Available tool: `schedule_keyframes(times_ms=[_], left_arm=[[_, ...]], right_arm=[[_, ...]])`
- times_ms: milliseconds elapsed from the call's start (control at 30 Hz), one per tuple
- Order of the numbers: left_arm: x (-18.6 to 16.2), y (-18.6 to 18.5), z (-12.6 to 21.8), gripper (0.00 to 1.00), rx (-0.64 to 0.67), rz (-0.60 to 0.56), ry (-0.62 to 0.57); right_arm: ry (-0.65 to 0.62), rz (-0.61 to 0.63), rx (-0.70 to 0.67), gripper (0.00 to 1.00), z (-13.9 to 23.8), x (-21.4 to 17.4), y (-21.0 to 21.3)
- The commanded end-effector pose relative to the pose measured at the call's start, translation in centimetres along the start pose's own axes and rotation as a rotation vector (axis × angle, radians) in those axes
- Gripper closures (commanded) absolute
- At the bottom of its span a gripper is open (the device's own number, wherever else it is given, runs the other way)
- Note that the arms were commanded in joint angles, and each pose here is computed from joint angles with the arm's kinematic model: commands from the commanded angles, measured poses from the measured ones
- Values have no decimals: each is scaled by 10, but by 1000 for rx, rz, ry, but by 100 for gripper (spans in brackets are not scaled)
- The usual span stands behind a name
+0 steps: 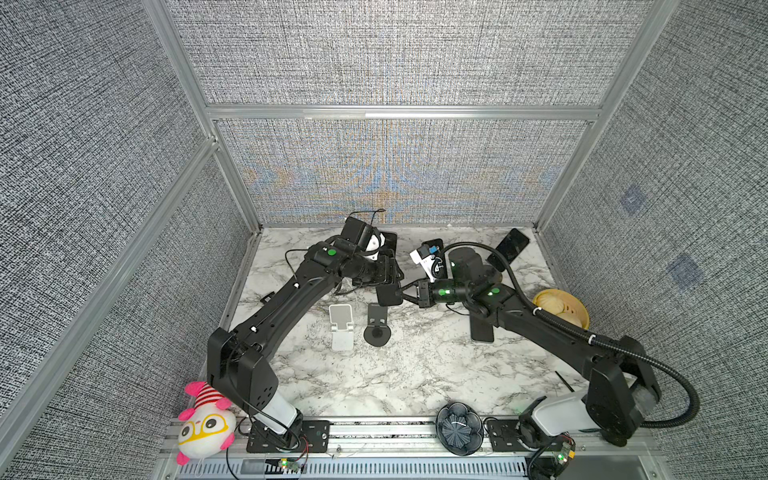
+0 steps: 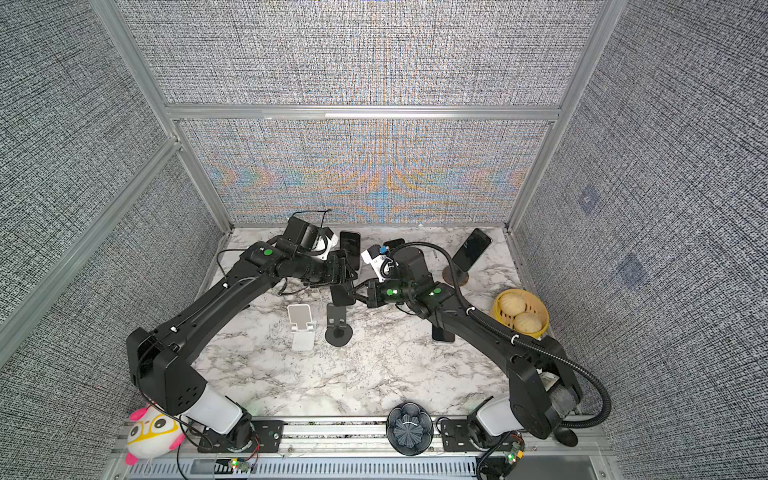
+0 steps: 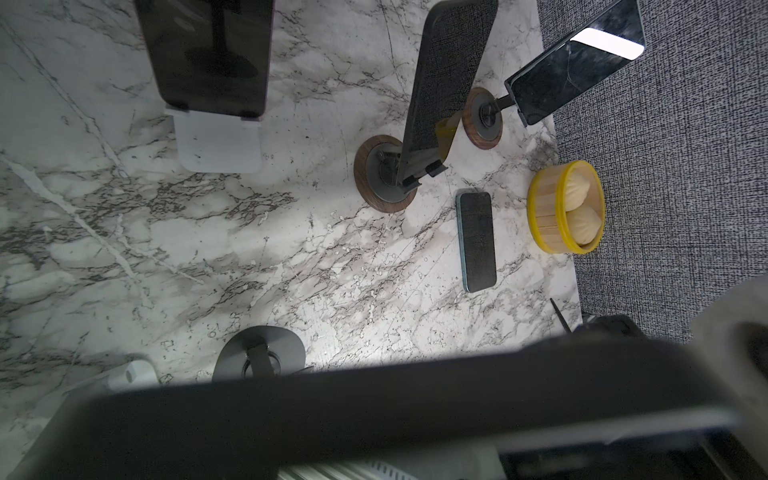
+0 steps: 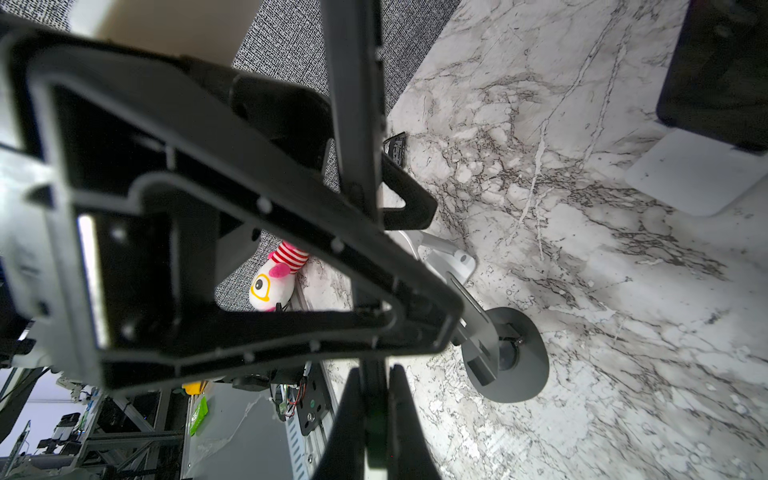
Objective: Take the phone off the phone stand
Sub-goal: 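Close the right gripper on the black phone while the left gripper opens and withdraws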
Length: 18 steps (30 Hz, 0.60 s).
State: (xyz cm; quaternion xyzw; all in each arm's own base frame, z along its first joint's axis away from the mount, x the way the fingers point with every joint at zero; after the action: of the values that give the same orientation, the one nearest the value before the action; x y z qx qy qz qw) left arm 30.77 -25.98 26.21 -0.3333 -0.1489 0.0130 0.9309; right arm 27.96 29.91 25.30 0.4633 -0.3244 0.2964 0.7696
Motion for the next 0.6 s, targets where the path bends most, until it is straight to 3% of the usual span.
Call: schedule_keyframes(times_ms=[0,300,567], left_arm=[[6,-8,8,18,-44,-21,-33],[11,1,14,13,-26,-21,-68],[18,13,18,13,-1,-27,-118]], right_arm=[[11,-48,-69,100,7,-7,-12],[84,-104,-205,100,50,-31,-28],[310,-315,-500,100,132,-113,-64]])
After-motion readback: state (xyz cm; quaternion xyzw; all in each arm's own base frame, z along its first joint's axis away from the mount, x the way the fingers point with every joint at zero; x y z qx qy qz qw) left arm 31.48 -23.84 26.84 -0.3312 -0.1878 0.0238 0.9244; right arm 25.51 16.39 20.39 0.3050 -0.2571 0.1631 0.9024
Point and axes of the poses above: each gripper's point midway between its finger pads, its own z axis back along the fingers, its own y axis along the line the jaws close on, x = y × z, the point moved 3 cm from there along z, back along the fingers, and after that the axes turned 13 degrees about z, right-handed, at the moved point
